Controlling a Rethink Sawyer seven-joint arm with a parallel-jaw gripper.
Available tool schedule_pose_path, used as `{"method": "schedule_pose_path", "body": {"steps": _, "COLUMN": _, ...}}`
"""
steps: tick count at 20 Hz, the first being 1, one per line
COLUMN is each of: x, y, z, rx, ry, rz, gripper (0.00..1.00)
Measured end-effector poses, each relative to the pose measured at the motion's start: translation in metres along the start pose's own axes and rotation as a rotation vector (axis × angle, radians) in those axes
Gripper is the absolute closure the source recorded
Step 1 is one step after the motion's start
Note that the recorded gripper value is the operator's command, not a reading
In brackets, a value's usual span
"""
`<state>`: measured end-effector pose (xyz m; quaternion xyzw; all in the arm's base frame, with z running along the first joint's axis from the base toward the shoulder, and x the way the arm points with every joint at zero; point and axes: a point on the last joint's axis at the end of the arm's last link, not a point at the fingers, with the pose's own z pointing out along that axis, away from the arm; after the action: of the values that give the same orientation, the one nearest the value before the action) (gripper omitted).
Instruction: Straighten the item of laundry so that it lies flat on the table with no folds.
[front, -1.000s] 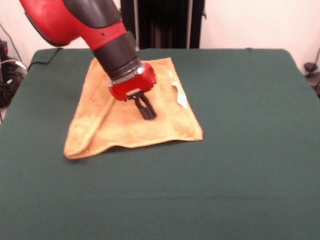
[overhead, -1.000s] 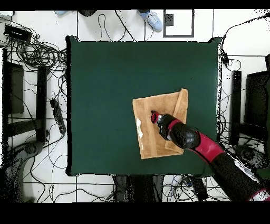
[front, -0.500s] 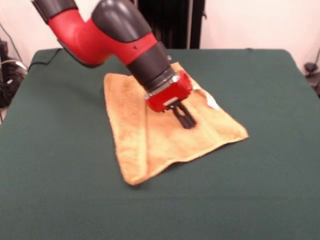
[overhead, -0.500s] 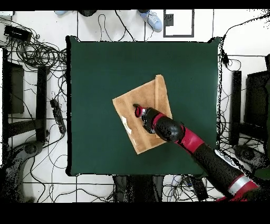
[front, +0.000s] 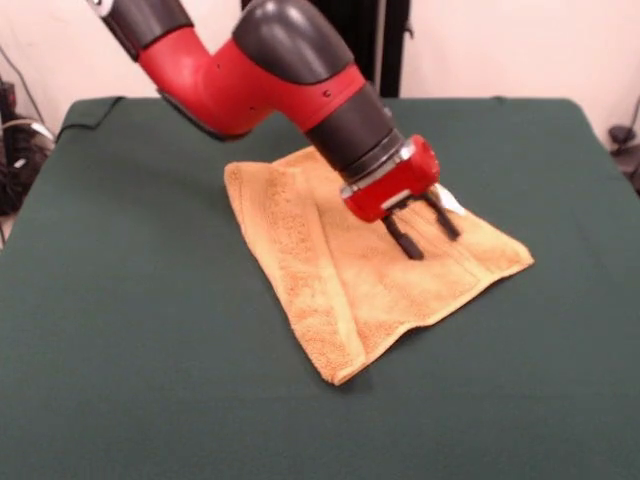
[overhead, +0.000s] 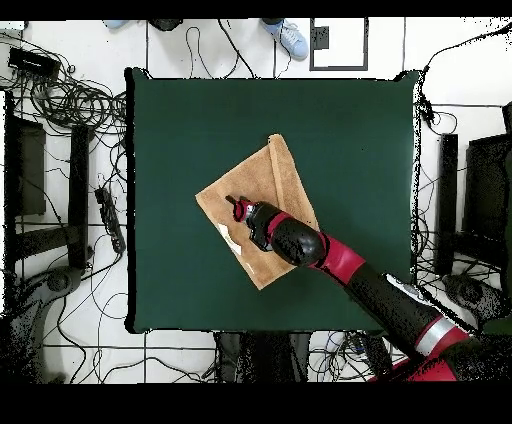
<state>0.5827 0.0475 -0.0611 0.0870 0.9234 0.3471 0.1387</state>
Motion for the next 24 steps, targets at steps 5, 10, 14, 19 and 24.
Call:
{"method": "schedule_pose_path", "body": {"steps": 5, "x": -0.002, "y": 0.007, "z": 0.002, "rx": 0.04, "ry": 0.011, "rz": -0.022, "gripper": 0.0}}
{"method": "schedule_pose_path", "body": {"steps": 10, "x": -0.003, "y": 0.012, "z": 0.004, "rx": 0.082, "ry": 0.026, "rz": -0.04, "gripper": 0.0}}
{"method": "schedule_pose_path", "body": {"steps": 14, "x": -0.004, "y": 0.015, "z": 0.005, "rx": 0.107, "ry": 0.035, "rz": -0.052, "gripper": 0.0}}
{"method": "schedule_pose_path", "body": {"steps": 19, "x": -0.004, "y": 0.013, "z": -0.001, "rx": 0.169, "ry": 0.049, "rz": -0.1, "gripper": 0.0}}
{"method": "schedule_pose_path", "body": {"steps": 24, "x": -0.002, "y": 0.006, "z": -0.016, "rx": 0.283, "ry": 0.076, "rz": -0.177, "gripper": 0.0}}
